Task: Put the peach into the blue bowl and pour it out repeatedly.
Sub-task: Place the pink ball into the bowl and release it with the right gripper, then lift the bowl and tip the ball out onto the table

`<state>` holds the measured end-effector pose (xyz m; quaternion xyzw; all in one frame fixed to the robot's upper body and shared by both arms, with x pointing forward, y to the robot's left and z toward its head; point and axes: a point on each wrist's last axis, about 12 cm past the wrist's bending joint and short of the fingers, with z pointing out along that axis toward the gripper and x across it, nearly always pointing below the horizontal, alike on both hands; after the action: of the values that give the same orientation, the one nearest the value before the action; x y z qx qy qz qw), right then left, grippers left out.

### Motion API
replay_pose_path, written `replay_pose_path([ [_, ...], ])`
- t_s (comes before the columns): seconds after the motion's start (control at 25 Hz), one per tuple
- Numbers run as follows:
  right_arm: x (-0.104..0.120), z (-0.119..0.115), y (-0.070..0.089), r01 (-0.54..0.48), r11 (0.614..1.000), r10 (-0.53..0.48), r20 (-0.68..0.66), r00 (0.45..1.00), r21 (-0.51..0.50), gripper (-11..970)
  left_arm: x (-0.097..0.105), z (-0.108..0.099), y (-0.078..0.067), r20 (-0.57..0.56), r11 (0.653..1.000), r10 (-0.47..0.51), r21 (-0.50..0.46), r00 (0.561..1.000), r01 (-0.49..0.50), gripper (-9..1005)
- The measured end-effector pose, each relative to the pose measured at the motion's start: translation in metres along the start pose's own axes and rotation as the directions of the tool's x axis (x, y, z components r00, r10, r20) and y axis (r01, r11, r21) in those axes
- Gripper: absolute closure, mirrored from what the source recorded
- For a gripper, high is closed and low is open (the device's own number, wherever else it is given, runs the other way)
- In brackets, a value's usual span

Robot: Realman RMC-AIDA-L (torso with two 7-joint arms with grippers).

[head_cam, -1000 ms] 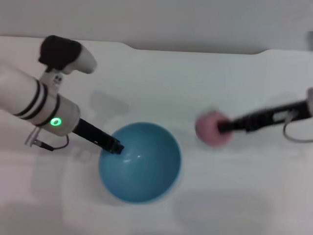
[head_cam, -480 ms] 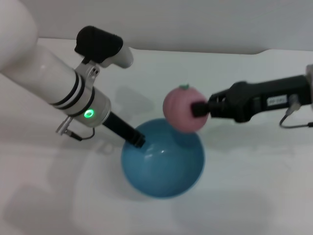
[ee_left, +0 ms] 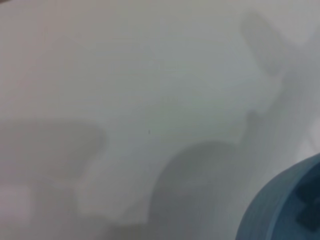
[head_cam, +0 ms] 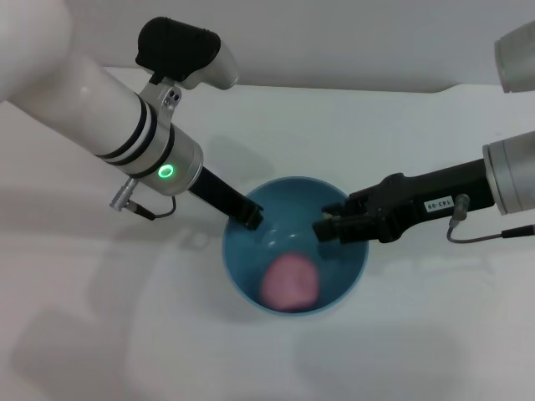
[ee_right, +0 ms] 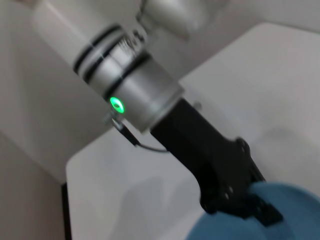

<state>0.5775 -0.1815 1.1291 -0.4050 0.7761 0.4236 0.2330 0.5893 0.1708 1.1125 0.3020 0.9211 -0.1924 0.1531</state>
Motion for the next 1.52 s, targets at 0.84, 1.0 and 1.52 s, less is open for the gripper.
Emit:
replay_pose_path([
  [0.84, 0.120, -0.124, -0.024, -0.470, 0.881, 0.215, 0.847, 0.486, 0.046, 481, -0.001, 0.013, 0.008, 0.482, 0.999, -0.020, -0.017, 0.876, 0.032, 998],
  [1.0, 0.155, -0.132, -0.019, -0.554, 0.832, 0.224, 0.892, 0.393, 0.035, 481, 0.007, 0.030, 0.000, 0.546, 0.980, 0.151, -0.189, 0.824, -0.054, 998],
  [1.52, 0.170, -0.136, -0.018, -0.590, 0.806, 0.210, 0.909, 0.361, 0.049, 479, 0.041, 0.070, -0.065, 0.456, 0.609, 0.769, -0.737, 0.449, -0.295, 997],
])
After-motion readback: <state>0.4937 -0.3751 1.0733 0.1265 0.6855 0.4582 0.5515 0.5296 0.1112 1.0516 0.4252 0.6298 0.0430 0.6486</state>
